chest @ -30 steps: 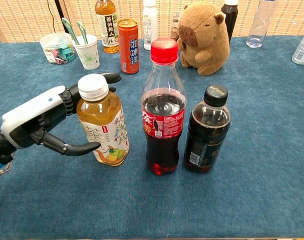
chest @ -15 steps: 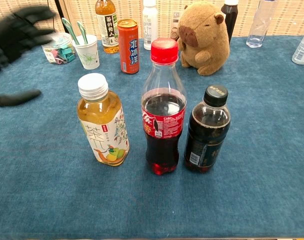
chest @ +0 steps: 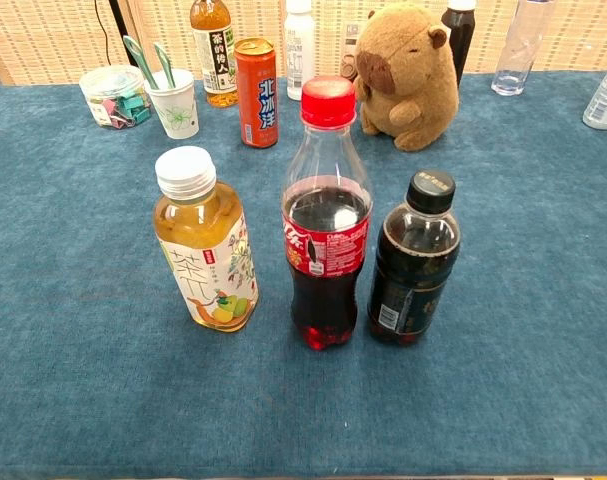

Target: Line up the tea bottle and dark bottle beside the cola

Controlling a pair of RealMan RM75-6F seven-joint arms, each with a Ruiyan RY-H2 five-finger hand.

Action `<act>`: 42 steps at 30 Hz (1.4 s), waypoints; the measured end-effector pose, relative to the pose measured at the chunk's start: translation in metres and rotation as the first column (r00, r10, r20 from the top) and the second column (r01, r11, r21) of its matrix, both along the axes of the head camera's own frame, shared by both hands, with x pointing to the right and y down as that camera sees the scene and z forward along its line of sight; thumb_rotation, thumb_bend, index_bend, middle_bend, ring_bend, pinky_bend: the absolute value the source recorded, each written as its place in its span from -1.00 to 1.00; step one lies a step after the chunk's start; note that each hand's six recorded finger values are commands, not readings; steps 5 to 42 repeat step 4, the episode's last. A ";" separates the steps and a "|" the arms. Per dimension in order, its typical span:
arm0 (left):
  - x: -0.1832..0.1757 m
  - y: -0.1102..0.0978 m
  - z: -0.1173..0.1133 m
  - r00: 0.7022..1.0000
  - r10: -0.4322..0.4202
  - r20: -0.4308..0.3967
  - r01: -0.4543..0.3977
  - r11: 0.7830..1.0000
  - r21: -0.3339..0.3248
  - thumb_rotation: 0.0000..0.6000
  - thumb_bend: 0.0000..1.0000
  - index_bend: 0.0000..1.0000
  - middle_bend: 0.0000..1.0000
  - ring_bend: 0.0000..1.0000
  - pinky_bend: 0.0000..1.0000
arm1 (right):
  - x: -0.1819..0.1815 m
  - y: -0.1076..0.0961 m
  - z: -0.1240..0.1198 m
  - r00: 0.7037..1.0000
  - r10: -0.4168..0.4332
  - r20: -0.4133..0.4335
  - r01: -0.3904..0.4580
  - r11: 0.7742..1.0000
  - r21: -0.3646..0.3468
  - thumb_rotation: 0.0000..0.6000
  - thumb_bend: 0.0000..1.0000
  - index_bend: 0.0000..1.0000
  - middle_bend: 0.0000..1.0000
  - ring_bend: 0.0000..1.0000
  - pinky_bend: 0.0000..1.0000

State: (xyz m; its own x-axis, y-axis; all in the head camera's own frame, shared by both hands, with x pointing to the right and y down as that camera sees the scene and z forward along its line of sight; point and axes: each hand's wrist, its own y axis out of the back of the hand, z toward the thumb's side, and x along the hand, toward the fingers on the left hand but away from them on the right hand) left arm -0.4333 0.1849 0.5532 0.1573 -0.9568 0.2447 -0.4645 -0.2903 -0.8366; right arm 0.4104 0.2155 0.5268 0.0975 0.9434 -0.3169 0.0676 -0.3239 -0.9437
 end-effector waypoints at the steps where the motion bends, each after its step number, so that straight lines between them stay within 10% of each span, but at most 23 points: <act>1: -0.011 0.005 -0.004 0.999 -0.034 0.041 0.035 0.999 -0.011 1.00 -0.56 -1.00 -1.00 -1.00 -1.00 | 0.000 0.002 -0.001 1.000 0.002 -0.012 -0.002 1.000 0.005 1.00 -1.00 -1.00 -1.00 -1.00 -1.00; 4: -0.031 0.020 -0.010 0.986 -0.096 0.136 0.101 0.994 -0.033 1.00 -0.56 -1.00 -1.00 -1.00 -1.00 | -0.002 0.006 -0.007 0.999 0.002 -0.041 -0.001 1.000 0.025 1.00 -1.00 -1.00 -1.00 -1.00 -1.00; 42: -0.031 0.020 -0.010 0.986 -0.096 0.136 0.101 0.994 -0.033 1.00 -0.56 -1.00 -1.00 -1.00 -1.00 | -0.002 0.006 -0.007 0.999 0.002 -0.041 -0.001 1.000 0.025 1.00 -1.00 -1.00 -1.00 -1.00 -1.00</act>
